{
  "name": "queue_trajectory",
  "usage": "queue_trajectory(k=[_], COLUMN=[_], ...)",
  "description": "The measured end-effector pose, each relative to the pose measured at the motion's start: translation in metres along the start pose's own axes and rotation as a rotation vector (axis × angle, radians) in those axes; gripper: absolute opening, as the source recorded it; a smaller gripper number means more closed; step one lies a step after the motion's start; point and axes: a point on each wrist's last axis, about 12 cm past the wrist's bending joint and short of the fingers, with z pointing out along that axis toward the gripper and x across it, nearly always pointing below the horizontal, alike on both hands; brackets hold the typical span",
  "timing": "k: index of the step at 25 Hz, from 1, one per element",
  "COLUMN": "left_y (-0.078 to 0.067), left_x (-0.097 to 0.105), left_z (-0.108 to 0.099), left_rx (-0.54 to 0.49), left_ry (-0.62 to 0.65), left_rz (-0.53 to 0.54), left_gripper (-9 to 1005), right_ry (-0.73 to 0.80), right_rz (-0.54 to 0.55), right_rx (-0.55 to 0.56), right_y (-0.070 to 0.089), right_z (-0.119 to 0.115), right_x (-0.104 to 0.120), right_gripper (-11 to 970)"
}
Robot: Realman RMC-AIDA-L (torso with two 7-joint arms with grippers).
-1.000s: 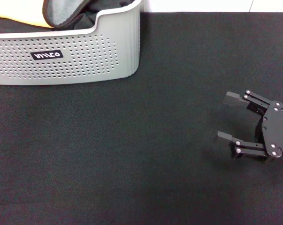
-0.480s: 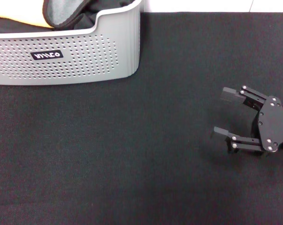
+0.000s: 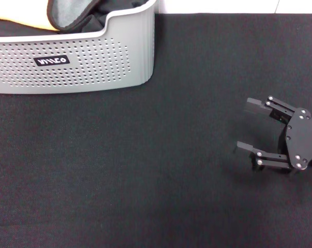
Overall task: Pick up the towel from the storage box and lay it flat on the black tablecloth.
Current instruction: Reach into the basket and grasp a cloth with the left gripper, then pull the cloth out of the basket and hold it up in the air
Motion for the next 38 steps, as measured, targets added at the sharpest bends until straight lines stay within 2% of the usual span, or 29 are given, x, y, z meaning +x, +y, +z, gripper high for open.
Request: queue_trajectory(k=[4, 12, 14, 20, 26, 29, 33, 38], left_y=[0.000, -0.003, -0.005, -0.017, -0.016, -0.024, -0.043, -0.067], left_x=[0.000, 0.000, 0.000, 0.001, 0.009, 0.004, -0.007, -0.028], left_z=[0.000, -0.002, -0.002, -0.006, -0.010, -0.014, -0.024, -0.044], left_rx=[-0.001, -0.029, -0.027, 0.078, 0.086, 0.172, 0.346, 0.589], left_ry=[-0.005, -0.067, -0.079, -0.125, -0.156, -0.222, -0.335, -0.558], left_rz=[-0.004, -0.080, -0.094, -0.127, -0.205, -0.194, -0.169, -0.277], left_gripper=[424, 341, 150, 37, 17, 17, 17, 17], right_ry=[0.000, 0.000, 0.001, 0.003, 0.003, 0.002, 0.001, -0.003], right_rz=[0.000, 0.000, 0.002, 0.012, 0.013, 0.013, 0.010, 0.007], right_rx=[0.002, 0.000, 0.000, 0.000, -0.002, -0.003, -0.006, -0.009], right_y=[0.001, 0.002, 0.002, 0.004, 0.005, 0.005, 0.004, 0.003], right_z=[-0.001, -0.001, -0.001, -0.002, -0.002, -0.002, 0.000, 0.002], right_x=[0.001, 0.002, 0.002, 0.004, 0.005, 0.005, 0.004, 0.003], right_gripper=[885, 884, 884, 884, 885, 885, 885, 885])
